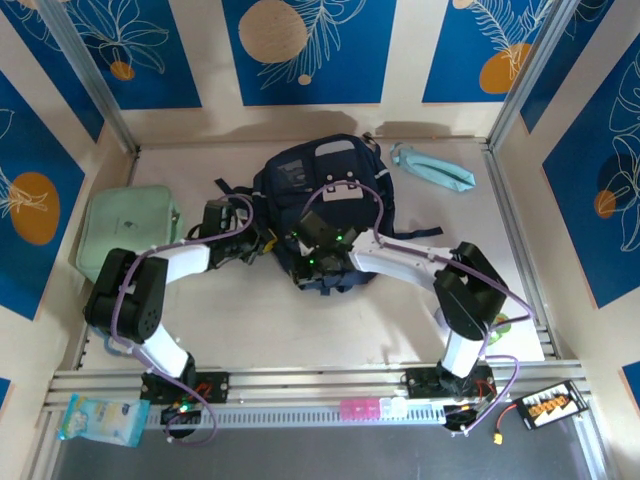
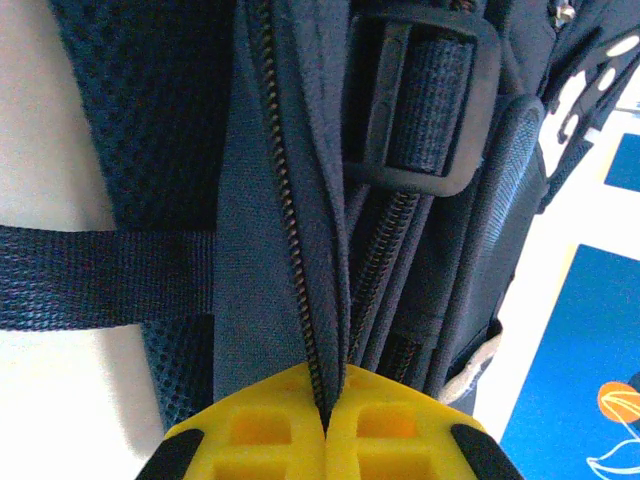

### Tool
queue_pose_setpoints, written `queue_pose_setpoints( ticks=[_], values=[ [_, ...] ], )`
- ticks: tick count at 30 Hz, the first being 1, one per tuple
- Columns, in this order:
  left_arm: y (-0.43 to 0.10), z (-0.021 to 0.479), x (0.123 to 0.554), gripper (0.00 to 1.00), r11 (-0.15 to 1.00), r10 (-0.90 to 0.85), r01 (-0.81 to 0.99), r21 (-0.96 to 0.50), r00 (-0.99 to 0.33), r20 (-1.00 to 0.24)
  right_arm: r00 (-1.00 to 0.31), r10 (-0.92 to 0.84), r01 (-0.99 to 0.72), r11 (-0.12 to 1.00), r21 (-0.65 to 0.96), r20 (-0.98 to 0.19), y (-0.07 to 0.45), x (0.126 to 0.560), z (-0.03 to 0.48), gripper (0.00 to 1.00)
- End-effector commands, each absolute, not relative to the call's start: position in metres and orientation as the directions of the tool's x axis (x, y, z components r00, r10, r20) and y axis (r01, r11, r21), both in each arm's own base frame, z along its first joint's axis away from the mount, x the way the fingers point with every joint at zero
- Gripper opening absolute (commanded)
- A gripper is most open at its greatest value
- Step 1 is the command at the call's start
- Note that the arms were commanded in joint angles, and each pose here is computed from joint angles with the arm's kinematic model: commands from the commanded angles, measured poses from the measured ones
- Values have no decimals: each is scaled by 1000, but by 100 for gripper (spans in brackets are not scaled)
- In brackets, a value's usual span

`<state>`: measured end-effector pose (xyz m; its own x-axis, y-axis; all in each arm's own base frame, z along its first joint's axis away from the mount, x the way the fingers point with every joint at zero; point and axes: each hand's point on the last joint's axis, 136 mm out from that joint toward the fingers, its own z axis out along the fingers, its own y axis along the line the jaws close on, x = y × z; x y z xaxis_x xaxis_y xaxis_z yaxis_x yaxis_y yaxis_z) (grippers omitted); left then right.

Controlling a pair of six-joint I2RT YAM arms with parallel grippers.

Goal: Pack the student bag
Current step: Zip the student bag at the center of the table.

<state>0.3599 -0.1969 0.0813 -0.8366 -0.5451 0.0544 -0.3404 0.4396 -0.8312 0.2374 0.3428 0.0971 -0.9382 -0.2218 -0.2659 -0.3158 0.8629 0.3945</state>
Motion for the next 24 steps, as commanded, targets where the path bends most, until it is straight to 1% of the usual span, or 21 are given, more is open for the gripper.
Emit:
queue_pose_setpoints(
  ticks=[1,11,16,21,24],
  values=[
    [-188,88,376,0,485,-567,-297,-823,-823,-36,-966,-166,-226,915,335,-199,302,222,104,4],
    [-184,88,377,0,500,-567,-295,-814,-822,-50,-988,-29,-63,972,227,-151,253,219,89,5],
    [-181,89,377,0,511,-566,-290,-809,-822,-62,-987,18,-15,979,203,-160,234,219,91,8],
    [-180,88,377,0,516,-563,-290,-806,-824,-64,-982,62,25,979,202,-180,223,221,96,9],
    [-180,89,377,0,515,-565,-290,-807,-822,-66,-975,124,94,981,167,-183,211,223,95,9]
  ],
)
